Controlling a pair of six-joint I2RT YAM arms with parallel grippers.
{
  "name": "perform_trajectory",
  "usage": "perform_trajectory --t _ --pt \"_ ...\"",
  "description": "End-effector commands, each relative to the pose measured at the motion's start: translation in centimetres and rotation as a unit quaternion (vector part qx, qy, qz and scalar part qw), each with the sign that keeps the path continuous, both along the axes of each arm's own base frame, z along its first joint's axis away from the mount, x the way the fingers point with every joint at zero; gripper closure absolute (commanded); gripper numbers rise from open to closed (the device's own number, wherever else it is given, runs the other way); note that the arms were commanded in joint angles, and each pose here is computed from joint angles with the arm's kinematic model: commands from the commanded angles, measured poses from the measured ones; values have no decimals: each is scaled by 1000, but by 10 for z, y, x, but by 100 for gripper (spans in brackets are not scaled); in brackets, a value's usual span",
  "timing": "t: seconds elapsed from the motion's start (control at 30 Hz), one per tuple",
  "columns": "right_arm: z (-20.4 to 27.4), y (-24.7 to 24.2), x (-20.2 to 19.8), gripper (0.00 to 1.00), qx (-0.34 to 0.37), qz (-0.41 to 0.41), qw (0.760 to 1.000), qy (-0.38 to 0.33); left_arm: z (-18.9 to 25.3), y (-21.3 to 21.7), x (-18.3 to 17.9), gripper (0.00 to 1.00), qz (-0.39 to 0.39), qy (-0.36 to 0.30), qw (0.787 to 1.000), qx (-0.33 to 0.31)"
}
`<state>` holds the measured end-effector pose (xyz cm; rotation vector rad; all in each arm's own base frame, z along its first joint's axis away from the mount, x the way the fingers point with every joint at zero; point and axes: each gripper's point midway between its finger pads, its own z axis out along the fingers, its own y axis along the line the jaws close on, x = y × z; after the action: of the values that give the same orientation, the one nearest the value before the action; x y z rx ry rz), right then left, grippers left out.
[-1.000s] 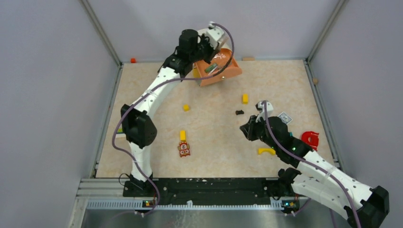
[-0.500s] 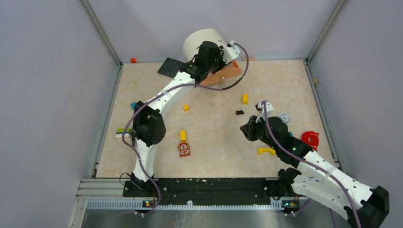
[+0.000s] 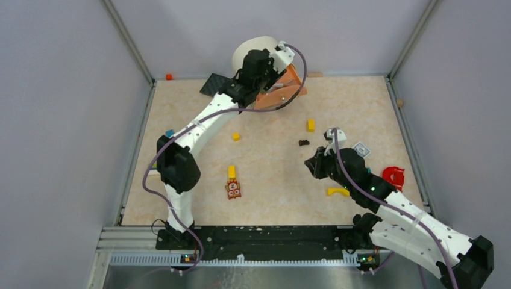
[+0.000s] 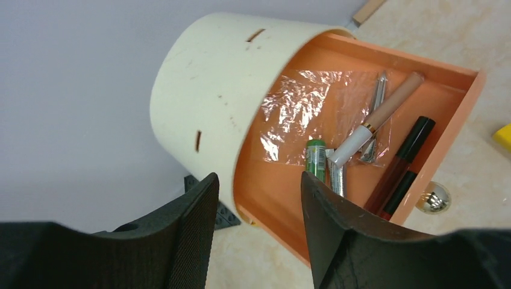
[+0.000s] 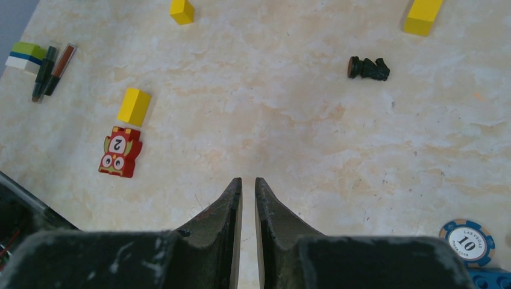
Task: Organize the makeup
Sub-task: Place the lipstick in the drawer.
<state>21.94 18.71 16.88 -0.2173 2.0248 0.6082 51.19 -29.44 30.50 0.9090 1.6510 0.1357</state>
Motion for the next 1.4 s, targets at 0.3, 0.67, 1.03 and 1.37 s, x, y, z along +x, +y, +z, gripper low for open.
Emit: perform_trajectory --t 0.3,0.67,1.03,1.37 --pt "70 -15 26 87 37 -66 991 -108 53 51 -90 46 139 0 955 -262" --pt "76 -13 45 87 20 -102 990 -93 -17 115 -137 33 274 45 911 -306" --pt "53 4 49 87 10 -72 995 -73 -137 196 -183 21 379 203 830 -356" --pt "11 20 40 87 6 -16 998 -62 -179 275 -229 25 491 243 766 -337"
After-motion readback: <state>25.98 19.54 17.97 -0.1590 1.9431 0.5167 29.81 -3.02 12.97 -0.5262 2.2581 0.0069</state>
